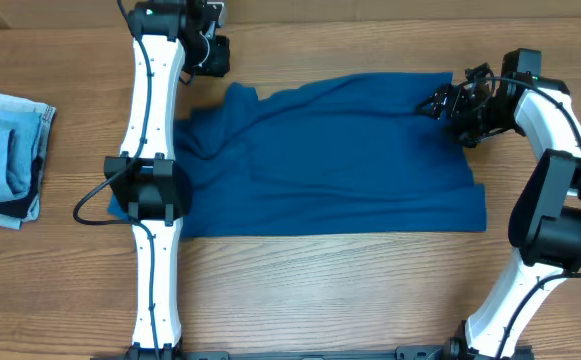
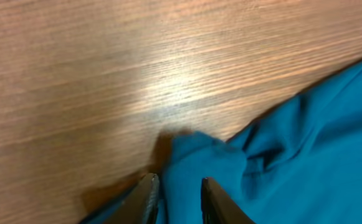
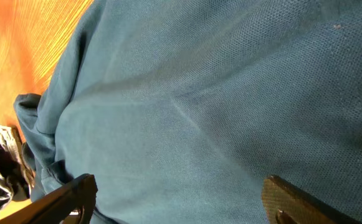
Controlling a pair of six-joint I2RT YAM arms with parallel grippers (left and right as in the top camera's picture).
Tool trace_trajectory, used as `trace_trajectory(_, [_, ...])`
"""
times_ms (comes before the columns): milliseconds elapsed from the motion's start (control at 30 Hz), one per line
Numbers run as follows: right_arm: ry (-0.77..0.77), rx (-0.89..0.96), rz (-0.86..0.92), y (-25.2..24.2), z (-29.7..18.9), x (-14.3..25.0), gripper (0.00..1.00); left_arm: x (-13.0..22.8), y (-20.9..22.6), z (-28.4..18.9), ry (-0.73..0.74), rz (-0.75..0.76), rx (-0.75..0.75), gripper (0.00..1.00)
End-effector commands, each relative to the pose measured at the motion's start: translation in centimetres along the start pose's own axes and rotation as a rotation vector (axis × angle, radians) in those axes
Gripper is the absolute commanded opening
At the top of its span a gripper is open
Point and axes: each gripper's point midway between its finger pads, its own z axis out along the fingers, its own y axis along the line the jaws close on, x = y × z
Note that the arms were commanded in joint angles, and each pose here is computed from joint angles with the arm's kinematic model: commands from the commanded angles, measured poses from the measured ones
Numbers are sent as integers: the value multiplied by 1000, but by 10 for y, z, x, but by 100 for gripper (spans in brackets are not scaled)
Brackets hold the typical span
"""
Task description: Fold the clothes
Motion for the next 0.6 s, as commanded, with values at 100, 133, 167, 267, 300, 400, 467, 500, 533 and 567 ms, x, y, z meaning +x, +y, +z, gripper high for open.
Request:
trace_trajectory(100, [-27, -14, -23, 10, -9, -6, 88, 14, 0, -19, 53, 3, -15, 63])
trace_trajectory(133, [-27, -14, -23, 10, -9, -6, 88, 16, 1, -15, 59, 6, -14, 66])
trace_trajectory(167, [-27, -14, -23, 10, -9, -6, 88, 15, 2, -10, 58, 6, -13, 68])
trace_trajectory(267, [-26, -14, -22, 10, -9, -6, 88, 11, 2, 13, 38, 9, 16, 72])
trace_trajectory(300, [-26, -14, -22, 10, -9, -6, 88, 11, 1, 19, 33, 10, 34, 74])
trace_trajectory(400, [-22, -13, -18, 10, -9, -5, 88, 15, 0, 45, 32, 3, 78, 73])
trace_trajectory(467, [-16, -12, -14, 9, -9, -3, 88, 17, -6, 52, 32, 2, 122, 62])
trace_trajectory(500, [-13, -11, -12, 9, -9, -3, 88, 16, -9, 52, 28, 3, 140, 50])
trace_trajectory(533, [-11, -11, -10, 9, -9, -2, 88, 15, -10, 52, 25, 4, 148, 35])
trace_trajectory(567, [-9, -10, -8, 9, -9, -1, 88, 14, -13, 51, 22, 4, 160, 27])
